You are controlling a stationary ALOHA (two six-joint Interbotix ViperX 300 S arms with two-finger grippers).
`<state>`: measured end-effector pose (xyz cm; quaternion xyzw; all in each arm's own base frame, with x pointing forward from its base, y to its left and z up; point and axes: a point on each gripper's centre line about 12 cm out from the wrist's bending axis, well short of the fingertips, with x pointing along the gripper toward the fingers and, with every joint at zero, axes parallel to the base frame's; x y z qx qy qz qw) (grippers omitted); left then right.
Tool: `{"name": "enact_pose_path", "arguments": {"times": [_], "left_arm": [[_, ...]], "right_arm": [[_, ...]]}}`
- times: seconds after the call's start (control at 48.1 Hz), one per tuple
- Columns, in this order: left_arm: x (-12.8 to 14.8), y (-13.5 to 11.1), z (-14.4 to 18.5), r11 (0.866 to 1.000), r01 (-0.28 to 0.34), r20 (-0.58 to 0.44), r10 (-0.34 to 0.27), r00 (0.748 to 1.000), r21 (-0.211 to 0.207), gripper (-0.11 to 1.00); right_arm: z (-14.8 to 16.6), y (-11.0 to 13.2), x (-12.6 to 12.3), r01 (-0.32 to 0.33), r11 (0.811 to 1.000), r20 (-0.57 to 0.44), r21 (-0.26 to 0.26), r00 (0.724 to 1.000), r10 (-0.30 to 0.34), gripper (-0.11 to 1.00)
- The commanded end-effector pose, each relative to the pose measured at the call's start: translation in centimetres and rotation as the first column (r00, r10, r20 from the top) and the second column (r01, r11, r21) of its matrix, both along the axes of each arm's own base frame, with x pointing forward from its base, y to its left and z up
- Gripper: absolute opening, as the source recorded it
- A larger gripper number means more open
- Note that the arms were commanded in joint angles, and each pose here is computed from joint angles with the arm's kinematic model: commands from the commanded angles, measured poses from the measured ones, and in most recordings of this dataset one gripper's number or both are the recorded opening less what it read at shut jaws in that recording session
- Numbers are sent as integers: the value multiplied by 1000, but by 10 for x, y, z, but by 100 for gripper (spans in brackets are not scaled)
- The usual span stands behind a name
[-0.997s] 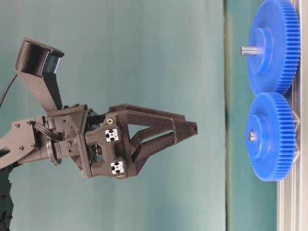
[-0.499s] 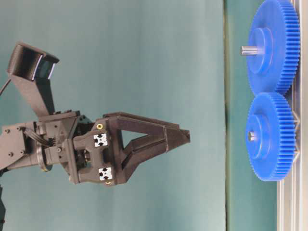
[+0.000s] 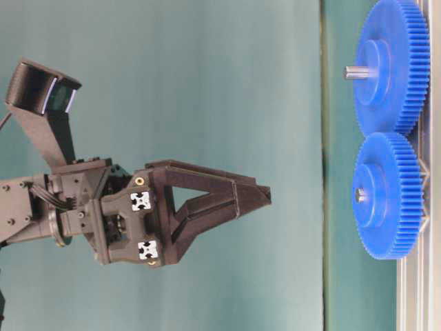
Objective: Find the location of the shaft and insert the small gear.
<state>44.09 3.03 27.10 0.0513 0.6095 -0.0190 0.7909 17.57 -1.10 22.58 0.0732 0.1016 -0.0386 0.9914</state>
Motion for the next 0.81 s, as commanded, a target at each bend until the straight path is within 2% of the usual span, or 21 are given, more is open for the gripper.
{"name": "enact_pose_path", "arguments": {"times": [0.0,0.582,0.789], "left_arm": [[-2,-4,26,1000,9,67,-10,998,7,86],[-2,-7,41,1000,14,107,-15,994,9,86],[-1,-8,44,1000,-12,116,12,993,-1,86]], "right_arm": [[3,-1,1,6,1000,4,16,1000,-7,1],[2,0,-4,5,1000,-10,16,1000,-5,1],[2,0,-4,5,1000,-10,16,1000,-5,1]]}}
